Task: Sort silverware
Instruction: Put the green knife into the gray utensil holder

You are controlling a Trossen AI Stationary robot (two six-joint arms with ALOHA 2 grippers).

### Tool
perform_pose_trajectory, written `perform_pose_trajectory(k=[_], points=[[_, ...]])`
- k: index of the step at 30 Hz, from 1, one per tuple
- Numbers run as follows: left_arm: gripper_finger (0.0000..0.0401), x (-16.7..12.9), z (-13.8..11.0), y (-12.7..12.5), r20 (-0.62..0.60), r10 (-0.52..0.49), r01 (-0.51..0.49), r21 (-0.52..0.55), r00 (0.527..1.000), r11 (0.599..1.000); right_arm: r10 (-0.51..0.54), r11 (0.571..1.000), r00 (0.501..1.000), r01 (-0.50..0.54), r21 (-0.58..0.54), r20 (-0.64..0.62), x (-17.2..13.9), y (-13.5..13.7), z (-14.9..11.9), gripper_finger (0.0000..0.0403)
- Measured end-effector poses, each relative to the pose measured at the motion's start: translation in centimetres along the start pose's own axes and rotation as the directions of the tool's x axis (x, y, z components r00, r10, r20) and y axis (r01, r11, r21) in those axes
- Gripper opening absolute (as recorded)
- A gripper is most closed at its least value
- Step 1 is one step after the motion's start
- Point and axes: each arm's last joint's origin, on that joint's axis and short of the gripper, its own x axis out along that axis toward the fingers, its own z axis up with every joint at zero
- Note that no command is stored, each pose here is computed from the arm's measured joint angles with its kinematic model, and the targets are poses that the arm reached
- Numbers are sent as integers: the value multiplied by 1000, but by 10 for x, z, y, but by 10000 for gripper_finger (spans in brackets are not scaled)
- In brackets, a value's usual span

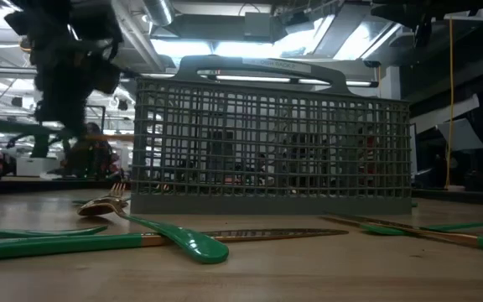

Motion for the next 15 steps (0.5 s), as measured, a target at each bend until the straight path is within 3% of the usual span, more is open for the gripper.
perform_pose_trajectory(k=[3,6,11,15], points=[[33,-12,6,-4,141,-89,88,14,986,996,0,1000,1000,0,0,0,0,0,0,111],[33,-25,13,-10,285,-178,175,38,942,984,0,1000,1000,0,0,0,0,0,0,111],[28,-43,25,-22,495,-301,300,84,815,950,0,1000,1000,0,0,1,0,0,0,111],[33,-49,34,-39,585,-397,364,180,708,914,1,1000,1000,-1,1,3,0,0,0,111]])
